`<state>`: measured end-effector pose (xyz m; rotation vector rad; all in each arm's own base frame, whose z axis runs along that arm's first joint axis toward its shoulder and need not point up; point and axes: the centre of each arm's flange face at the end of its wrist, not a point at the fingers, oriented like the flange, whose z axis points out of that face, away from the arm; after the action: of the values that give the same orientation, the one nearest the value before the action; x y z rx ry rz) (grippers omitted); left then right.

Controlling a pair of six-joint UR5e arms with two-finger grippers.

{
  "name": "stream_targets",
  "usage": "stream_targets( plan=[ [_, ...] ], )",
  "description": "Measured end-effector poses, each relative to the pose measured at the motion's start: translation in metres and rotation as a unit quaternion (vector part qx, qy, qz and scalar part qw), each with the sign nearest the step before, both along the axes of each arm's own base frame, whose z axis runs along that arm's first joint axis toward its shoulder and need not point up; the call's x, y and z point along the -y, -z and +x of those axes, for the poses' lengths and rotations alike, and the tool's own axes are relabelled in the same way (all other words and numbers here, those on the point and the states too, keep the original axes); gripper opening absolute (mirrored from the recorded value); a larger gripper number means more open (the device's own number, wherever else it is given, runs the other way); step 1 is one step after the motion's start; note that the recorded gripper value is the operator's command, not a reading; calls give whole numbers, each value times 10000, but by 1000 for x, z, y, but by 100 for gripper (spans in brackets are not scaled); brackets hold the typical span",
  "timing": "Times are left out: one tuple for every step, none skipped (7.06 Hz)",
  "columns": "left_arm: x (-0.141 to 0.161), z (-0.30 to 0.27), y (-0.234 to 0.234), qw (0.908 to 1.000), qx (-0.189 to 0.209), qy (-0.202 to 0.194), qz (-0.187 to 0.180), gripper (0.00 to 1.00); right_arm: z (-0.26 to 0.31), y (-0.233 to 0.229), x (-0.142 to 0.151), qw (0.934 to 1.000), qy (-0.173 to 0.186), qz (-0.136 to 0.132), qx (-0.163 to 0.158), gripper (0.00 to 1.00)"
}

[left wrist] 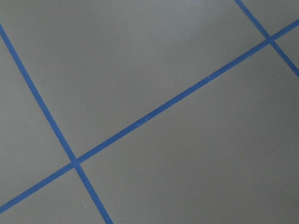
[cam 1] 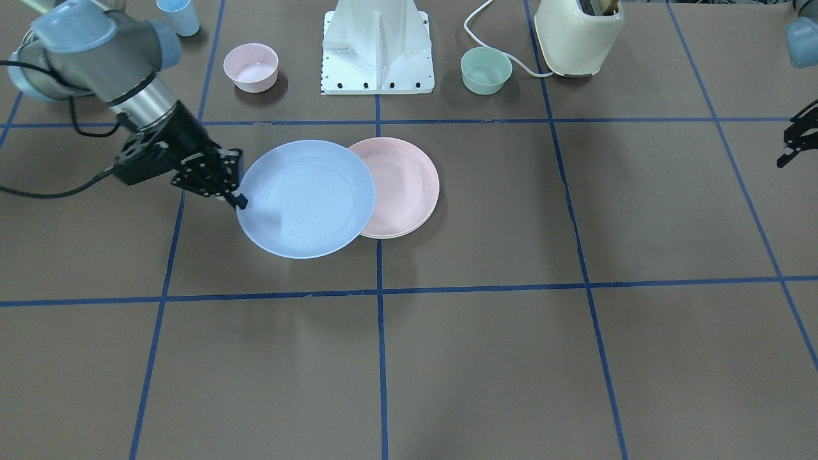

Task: Stack three plates with pink and blue
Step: 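Slide the light blue plate with the right gripper onto the pink plate, then settle the blue plate centered on the stack and open the right gripper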

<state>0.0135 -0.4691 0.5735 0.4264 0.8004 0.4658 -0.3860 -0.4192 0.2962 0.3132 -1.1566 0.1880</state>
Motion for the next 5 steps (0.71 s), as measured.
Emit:
stream_targets(
  plan=[
    [0, -2, -2, 10000, 14, -17, -13, 100, -41, 31, -26, 9998, -52, -94, -190, 0],
    [0, -3, -3, 10000, 18, -24, -25, 100, -72, 48, -50, 9993, -82, -122, -336, 0],
    [-1, -3, -4, 10000, 17, -28, -35, 100, -92, 51, -64, 9989, -57, -147, -432, 0],
    [-1, -4, -5, 10000, 17, -28, -41, 100, -104, 48, -71, 9986, -32, -169, -509, 0],
    [-2, -4, -5, 10000, 17, -30, -42, 100, -112, 46, -74, 9983, -18, -176, -557, 28]
  ],
)
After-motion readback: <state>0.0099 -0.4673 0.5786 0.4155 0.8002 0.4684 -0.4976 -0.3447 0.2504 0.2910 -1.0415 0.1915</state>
